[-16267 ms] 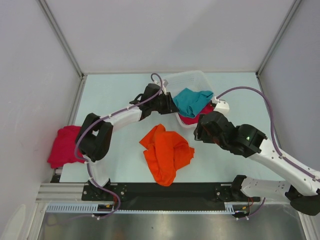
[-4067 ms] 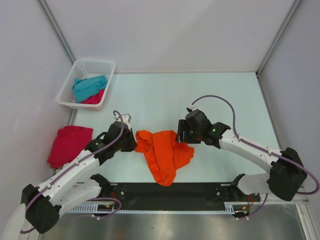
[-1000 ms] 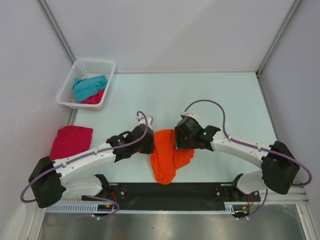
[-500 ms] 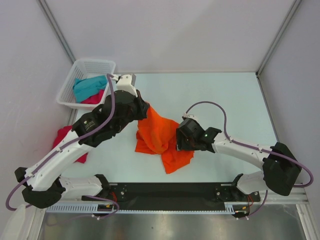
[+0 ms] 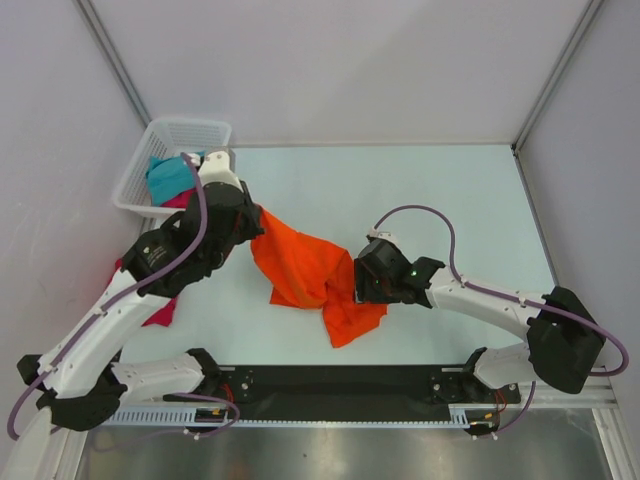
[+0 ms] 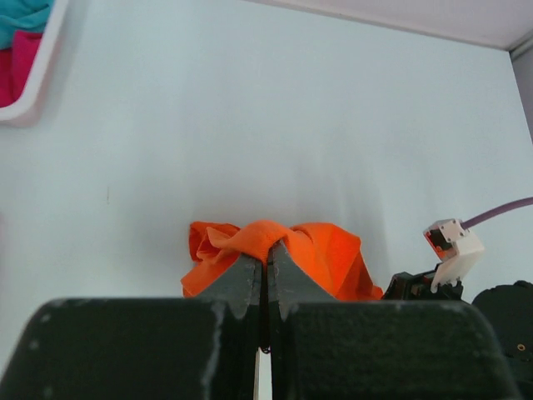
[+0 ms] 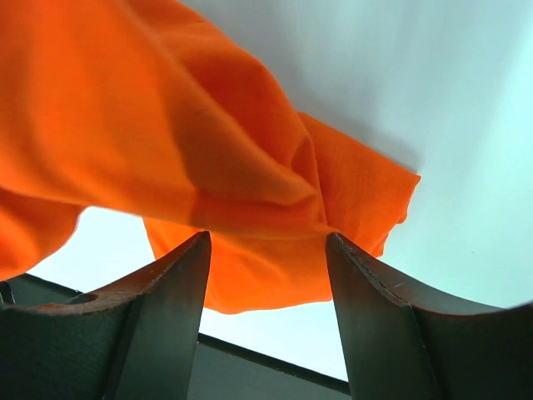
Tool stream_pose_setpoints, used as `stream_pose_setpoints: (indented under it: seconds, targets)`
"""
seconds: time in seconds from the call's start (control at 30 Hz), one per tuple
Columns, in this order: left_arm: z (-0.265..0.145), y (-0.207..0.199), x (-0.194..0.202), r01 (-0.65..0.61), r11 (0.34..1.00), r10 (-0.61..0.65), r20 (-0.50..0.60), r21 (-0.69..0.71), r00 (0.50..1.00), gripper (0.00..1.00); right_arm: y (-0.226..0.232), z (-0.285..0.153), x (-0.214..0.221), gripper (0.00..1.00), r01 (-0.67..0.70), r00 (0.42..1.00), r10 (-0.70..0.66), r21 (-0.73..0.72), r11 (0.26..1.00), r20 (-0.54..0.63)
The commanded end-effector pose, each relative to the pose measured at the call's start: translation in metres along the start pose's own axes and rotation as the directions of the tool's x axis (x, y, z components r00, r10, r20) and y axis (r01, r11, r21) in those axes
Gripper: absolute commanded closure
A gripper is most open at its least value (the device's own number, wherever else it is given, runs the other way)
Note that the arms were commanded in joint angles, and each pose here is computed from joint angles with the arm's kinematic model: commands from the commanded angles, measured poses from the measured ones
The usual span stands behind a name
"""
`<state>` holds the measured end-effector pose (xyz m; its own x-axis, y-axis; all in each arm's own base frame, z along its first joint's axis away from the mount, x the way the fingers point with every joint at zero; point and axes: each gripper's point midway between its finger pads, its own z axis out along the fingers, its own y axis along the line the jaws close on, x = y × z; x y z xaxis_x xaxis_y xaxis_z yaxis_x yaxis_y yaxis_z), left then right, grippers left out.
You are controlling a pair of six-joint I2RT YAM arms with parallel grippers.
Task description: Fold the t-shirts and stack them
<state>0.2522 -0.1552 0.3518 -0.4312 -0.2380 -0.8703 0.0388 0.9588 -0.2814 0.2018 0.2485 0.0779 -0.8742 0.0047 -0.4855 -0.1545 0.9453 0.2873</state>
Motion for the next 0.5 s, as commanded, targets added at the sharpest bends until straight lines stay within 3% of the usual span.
stream_pose_setpoints:
  seconds: [0.0,0.17,0.47]
  targets:
    - [-0.025,0.033,-0.044,0.101,0.993,-0.091,0.139,-0.068,0.986,1.0,0.008,-0.001,-0.004,0.37,-0.018,1.0,0.019,-0.029,0.999,0.021]
    - [-0.041,0.054,-0.069,0.117,0.989,-0.096,0.198,-0.094,0.975,1.0,0.009,0.005,0.0,0.37,-0.018,1.0,0.018,-0.035,0.999,0.009]
    - [-0.036,0.059,-0.064,0.104,0.988,-0.082,0.183,-0.113,0.98,1.0,0.019,0.017,0.007,0.4,-0.004,1.0,0.003,-0.046,0.999,-0.014]
